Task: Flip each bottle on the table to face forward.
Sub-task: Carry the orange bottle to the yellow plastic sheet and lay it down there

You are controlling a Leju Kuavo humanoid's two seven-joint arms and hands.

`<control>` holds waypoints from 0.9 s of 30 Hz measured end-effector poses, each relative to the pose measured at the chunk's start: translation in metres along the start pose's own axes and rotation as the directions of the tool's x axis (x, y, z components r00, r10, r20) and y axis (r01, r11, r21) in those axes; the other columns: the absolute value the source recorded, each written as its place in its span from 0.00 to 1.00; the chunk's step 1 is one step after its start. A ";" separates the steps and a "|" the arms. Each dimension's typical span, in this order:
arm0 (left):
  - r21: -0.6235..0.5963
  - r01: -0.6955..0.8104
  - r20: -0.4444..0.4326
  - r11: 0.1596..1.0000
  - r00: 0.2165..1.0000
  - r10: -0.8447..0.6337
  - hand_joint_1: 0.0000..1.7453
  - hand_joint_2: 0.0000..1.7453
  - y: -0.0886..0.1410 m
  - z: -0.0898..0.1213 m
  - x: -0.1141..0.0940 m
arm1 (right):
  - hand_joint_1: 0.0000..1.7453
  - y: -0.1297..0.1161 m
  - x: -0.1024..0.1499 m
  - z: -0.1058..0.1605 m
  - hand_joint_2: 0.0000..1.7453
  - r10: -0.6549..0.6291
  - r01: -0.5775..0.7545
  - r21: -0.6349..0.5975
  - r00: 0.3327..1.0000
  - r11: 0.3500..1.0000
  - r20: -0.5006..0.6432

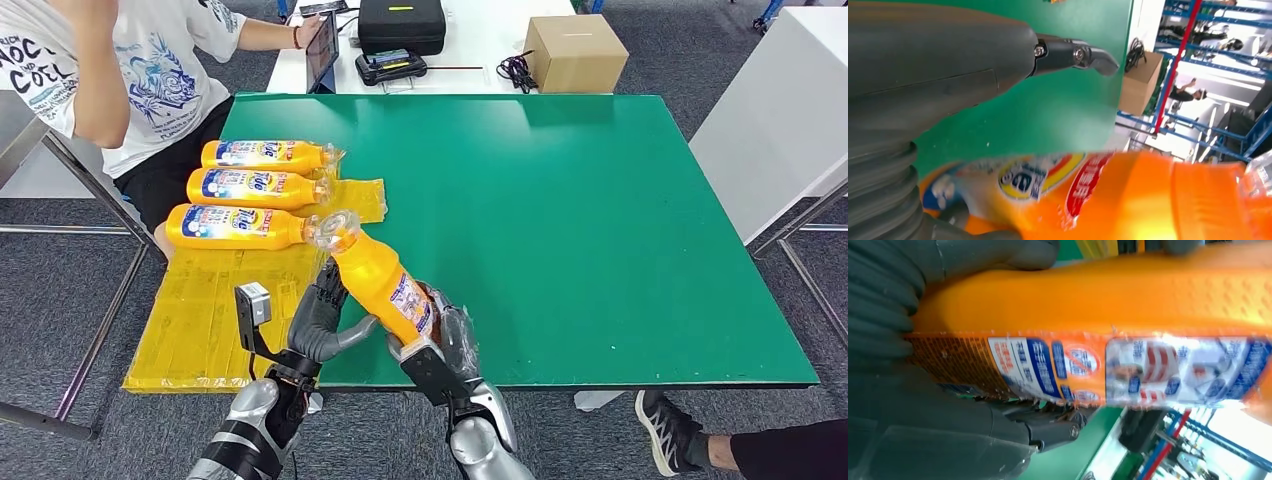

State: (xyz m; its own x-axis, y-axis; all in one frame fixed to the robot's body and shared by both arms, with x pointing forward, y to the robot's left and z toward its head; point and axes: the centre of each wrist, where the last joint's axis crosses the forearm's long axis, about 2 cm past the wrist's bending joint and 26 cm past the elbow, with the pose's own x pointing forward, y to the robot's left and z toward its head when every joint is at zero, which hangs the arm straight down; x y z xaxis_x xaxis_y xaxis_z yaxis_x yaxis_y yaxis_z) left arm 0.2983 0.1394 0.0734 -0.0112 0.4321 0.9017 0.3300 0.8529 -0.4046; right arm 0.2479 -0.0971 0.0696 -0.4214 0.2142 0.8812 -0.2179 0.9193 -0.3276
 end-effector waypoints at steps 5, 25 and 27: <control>-0.017 -0.025 -0.017 1.000 1.000 0.025 0.00 1.00 -0.001 0.002 -0.001 | 1.00 0.015 0.000 -0.007 1.00 -0.006 0.006 0.062 1.000 0.998 -0.007; -0.079 -0.126 -0.054 0.989 0.991 0.122 0.00 1.00 -0.003 0.003 -0.001 | 1.00 0.029 -0.003 -0.004 1.00 -0.017 0.020 0.112 1.000 0.993 -0.024; -0.081 -0.130 -0.054 0.988 0.991 0.125 0.00 1.00 -0.003 0.003 -0.001 | 1.00 0.029 -0.003 -0.004 1.00 -0.017 0.019 0.112 1.000 0.994 -0.024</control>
State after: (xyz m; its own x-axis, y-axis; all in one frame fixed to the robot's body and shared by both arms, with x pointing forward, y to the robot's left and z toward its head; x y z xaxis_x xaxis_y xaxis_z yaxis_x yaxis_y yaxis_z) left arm 0.2947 0.1369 0.0730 0.0814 0.5192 0.8508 0.4040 0.7632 -0.5044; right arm 0.2461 -0.0701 0.0589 -0.3964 0.2068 0.8945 -0.3233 0.8804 -0.3468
